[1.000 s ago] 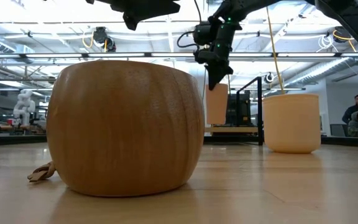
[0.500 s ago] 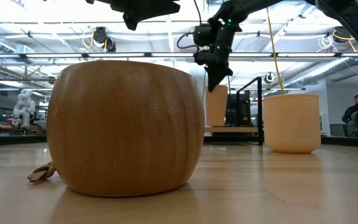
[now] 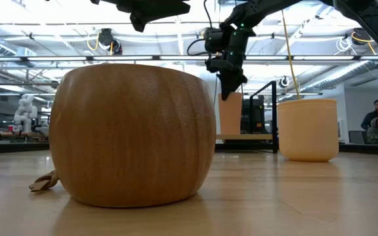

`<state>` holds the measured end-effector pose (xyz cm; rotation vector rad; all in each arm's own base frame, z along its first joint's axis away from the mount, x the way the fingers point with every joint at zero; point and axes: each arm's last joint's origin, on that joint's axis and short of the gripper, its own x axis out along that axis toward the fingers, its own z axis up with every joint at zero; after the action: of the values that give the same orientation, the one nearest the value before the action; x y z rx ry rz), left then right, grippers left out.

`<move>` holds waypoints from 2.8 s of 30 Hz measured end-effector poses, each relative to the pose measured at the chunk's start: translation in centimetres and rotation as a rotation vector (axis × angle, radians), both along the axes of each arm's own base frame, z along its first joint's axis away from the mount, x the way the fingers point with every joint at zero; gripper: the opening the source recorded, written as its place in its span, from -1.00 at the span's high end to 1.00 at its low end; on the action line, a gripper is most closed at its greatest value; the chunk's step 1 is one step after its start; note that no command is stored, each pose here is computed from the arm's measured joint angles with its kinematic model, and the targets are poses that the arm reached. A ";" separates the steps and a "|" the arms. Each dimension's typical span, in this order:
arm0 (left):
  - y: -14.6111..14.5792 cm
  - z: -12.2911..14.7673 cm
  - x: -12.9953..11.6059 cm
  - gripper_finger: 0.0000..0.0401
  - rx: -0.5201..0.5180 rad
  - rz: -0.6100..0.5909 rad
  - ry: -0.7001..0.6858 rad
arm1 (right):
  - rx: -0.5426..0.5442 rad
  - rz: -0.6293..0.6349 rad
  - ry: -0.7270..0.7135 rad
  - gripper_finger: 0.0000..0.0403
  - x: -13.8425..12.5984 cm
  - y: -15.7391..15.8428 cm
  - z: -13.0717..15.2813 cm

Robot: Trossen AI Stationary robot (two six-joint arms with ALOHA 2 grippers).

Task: Stack small to large cups/mugs on shelf
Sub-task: Put the light orange cup on the shelf, then put the light pink mug on the shelf

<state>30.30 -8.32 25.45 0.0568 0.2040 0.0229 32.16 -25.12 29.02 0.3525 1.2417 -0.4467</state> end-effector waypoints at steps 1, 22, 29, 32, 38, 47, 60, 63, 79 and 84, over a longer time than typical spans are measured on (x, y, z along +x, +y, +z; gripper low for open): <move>0.0 0.0 0.0 0.23 0.000 0.000 0.000 | -0.001 0.000 -0.002 0.52 0.0 0.0 0.0; -0.4 0.0 -0.1 0.23 0.007 -0.015 0.002 | -0.169 0.024 -0.303 -0.09 -4.7 8.4 12.1; -0.6 0.0 -0.2 0.23 0.014 -0.022 0.001 | -0.153 0.118 -0.433 -0.02 -6.5 15.0 15.7; -0.6 0.0 -0.2 0.23 0.014 -0.022 0.001 | -0.138 0.154 -0.482 0.00 -7.2 17.2 16.8; -0.6 0.0 -0.2 0.23 0.007 -0.021 0.003 | -0.180 0.184 -0.483 0.03 -8.3 20.6 17.6; -0.6 -0.2 -0.2 0.23 0.008 -0.019 0.022 | -0.153 0.296 -0.439 0.05 -8.4 25.6 17.1; -0.6 -0.6 -0.3 0.23 0.013 -0.017 0.058 | -0.260 0.298 -0.419 0.05 -7.4 31.0 10.4; -0.5 -0.6 -0.3 0.23 0.022 -0.003 0.057 | -0.269 0.306 -0.447 0.05 -7.2 31.6 8.9; 0.1 -1.8 -0.8 0.23 0.123 0.139 0.178 | -0.194 0.200 -0.452 0.05 -7.0 32.2 5.2; 0.1 -1.9 -0.8 0.23 0.124 0.139 0.194 | -0.069 0.192 -0.478 0.05 -6.9 32.5 5.3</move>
<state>29.47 -8.23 23.55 0.1689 0.4000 0.1694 25.29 7.38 34.35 0.2586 0.7825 -0.2202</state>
